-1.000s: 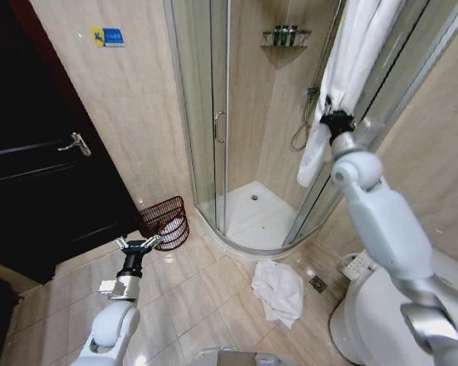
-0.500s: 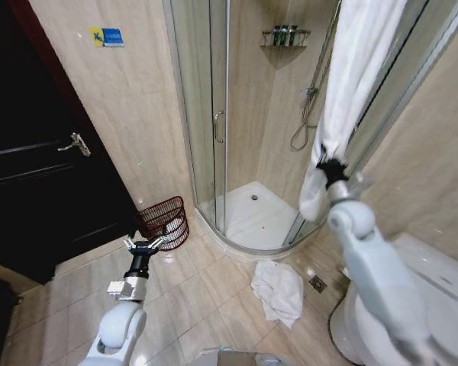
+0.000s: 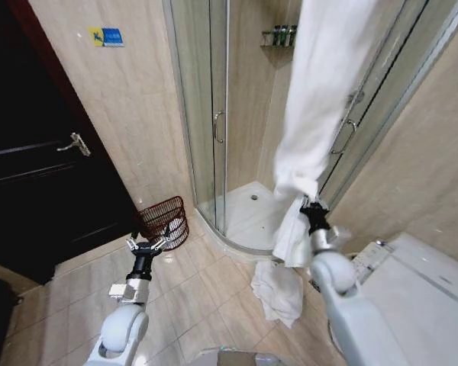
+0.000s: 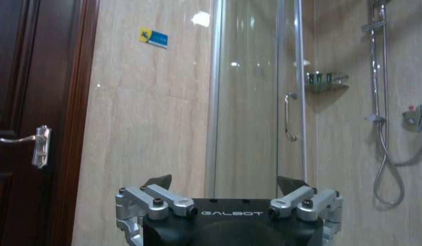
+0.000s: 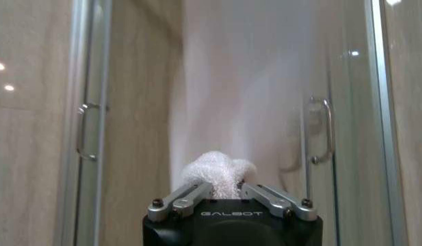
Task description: Discard the used towel into the hamper.
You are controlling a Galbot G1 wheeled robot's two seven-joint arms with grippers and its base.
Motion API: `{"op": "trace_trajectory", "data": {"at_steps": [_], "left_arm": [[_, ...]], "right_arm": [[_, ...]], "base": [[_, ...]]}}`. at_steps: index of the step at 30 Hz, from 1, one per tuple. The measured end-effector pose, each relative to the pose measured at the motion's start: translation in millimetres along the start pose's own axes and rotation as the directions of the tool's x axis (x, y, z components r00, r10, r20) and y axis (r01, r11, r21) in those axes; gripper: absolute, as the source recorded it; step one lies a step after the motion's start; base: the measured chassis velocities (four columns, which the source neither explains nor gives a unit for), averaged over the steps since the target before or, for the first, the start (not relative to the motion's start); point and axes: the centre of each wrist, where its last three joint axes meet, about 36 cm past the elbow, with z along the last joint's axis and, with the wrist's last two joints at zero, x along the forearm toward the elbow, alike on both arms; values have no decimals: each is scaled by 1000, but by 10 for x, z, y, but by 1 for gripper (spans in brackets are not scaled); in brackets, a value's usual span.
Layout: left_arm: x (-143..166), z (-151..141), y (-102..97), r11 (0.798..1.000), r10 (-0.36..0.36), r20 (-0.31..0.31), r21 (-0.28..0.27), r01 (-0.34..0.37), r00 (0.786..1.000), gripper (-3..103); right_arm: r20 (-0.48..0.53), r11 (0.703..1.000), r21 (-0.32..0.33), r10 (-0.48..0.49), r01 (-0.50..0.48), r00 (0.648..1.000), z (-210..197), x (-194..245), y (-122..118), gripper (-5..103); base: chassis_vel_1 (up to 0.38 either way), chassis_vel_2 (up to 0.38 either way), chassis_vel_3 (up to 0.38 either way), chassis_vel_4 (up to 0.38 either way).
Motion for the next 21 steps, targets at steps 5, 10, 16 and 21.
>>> {"op": "trace_trajectory", "data": {"at_steps": [5,10,16,21], "left_arm": [[24,3,-3,1000,2,8,2,-2,1000,100],[52,-2,2,1000,4,13,3,-4,1000,100],[62,-19,13,1000,3,15,11,-3,1000,100],[11,-22,-32,1000,12,15,17,-12,1000,100]], "right_arm": [[37,999,33,-13,12,999,-126,139,20,4],[71,999,44,-13,10,997,-252,167,-5,4],[90,999,43,-4,0,996,-344,152,-74,4],[113,1000,29,4,-7,994,-538,186,-133,4]], "base": [[0,0,0,0],[0,0,0,0],[0,0,0,0],[0,0,0,0]]}}
